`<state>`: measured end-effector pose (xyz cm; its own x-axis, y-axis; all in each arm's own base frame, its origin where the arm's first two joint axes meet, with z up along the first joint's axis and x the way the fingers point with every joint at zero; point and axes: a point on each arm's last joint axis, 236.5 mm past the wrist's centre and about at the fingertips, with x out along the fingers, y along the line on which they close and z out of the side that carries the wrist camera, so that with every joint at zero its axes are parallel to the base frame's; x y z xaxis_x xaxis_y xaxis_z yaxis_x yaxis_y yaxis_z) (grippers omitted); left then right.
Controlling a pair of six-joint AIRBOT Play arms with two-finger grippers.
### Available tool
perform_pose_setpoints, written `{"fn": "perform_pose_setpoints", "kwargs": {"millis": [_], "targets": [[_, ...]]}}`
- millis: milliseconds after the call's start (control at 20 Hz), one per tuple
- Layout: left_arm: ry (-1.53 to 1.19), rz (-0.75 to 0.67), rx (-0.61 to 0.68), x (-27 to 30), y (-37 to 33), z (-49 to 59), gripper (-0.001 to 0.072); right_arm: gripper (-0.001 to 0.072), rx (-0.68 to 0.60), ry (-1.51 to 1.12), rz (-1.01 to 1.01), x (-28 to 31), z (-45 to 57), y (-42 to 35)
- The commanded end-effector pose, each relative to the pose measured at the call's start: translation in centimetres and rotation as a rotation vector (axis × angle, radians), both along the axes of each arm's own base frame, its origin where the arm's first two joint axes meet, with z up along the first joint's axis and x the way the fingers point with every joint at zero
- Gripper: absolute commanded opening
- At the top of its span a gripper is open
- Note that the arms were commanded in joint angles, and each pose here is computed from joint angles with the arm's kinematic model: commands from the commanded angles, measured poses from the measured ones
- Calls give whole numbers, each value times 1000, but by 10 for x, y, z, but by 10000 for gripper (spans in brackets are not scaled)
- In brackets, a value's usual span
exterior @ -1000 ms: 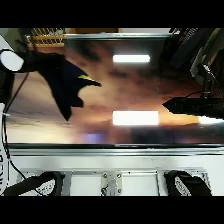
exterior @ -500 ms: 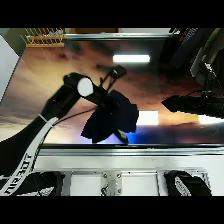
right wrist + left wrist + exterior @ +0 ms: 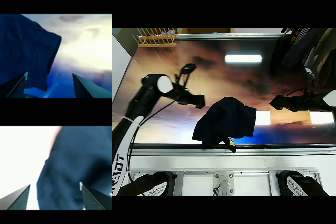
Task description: Fold the clothes and pants, and hang the long-sleeved shirts on hangers.
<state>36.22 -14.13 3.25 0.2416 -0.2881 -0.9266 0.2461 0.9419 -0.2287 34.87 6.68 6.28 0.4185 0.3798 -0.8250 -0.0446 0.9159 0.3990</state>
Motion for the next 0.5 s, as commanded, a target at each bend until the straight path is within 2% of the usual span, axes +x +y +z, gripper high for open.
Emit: {"fn": "perform_pose_setpoints", "kwargs": {"millis": [0, 200, 450], "targets": [[179, 275, -16, -25, 79, -56, 679, 613, 56, 174, -36, 7, -54, 5], [369, 273, -207, -57, 62, -108, 679, 613, 168, 303, -52, 11, -92, 24], [483, 182, -210, -79, 38, -138, 679, 613, 185, 315, -75, 19, -106, 25]]}}
